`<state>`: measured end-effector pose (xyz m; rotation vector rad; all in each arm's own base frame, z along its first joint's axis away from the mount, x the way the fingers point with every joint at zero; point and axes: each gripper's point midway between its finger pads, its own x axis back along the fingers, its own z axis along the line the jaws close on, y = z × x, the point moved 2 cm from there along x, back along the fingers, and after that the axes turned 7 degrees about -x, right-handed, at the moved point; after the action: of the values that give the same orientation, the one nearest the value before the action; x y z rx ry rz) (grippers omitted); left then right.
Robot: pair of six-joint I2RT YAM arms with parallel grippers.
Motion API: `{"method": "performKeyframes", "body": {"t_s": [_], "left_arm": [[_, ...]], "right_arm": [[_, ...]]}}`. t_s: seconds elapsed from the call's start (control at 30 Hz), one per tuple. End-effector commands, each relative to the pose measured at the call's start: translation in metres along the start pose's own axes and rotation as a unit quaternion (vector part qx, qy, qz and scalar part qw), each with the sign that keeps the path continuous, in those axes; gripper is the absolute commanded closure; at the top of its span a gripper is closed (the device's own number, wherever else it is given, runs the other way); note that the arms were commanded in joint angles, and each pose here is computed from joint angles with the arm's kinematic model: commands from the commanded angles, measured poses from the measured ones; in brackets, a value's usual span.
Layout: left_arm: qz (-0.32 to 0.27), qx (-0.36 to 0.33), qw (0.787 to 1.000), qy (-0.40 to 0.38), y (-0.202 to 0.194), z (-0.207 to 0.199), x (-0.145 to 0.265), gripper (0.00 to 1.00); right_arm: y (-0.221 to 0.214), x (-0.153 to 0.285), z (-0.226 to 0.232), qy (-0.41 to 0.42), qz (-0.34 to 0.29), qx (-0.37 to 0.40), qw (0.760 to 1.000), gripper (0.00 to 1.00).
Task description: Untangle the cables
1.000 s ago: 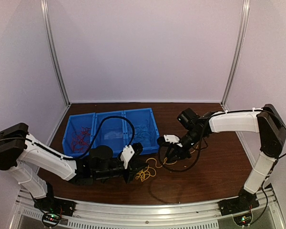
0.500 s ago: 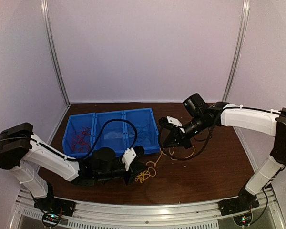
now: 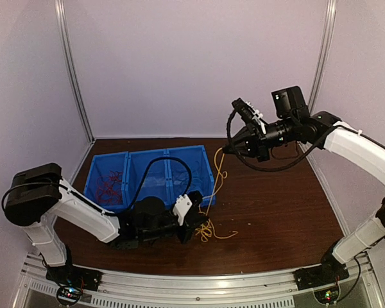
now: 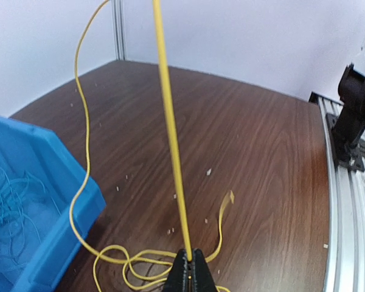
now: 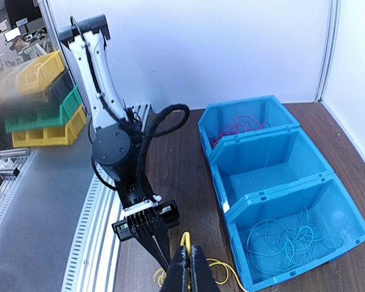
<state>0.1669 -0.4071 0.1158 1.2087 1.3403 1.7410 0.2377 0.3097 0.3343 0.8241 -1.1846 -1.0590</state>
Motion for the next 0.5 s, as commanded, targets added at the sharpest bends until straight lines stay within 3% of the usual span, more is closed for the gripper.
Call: {"method": "performKeyframes", "body": {"t_s": [0.0, 0.17, 0.47], "left_arm": [[0.080, -0.015, 0.997, -0.004, -0.047, -0.003, 0.000, 1.00], [0.088, -0.016, 0.996, -0.002, -0.049, -0.003, -0.003, 1.00], [0.072, -0.021, 0.997, 0.015, -0.038, -0.004, 0.008, 0.72]], "right_arm": [[0.089, 0.042, 0.030, 0.019, -0.096, 0.074, 0.992, 1.00], [0.121, 0.063, 0.039, 0.022, -0.128, 0.098, 0.987, 1.00], [0.117, 0.059, 0.034, 0.020, -0.127, 0.092, 0.987, 1.00]]}}
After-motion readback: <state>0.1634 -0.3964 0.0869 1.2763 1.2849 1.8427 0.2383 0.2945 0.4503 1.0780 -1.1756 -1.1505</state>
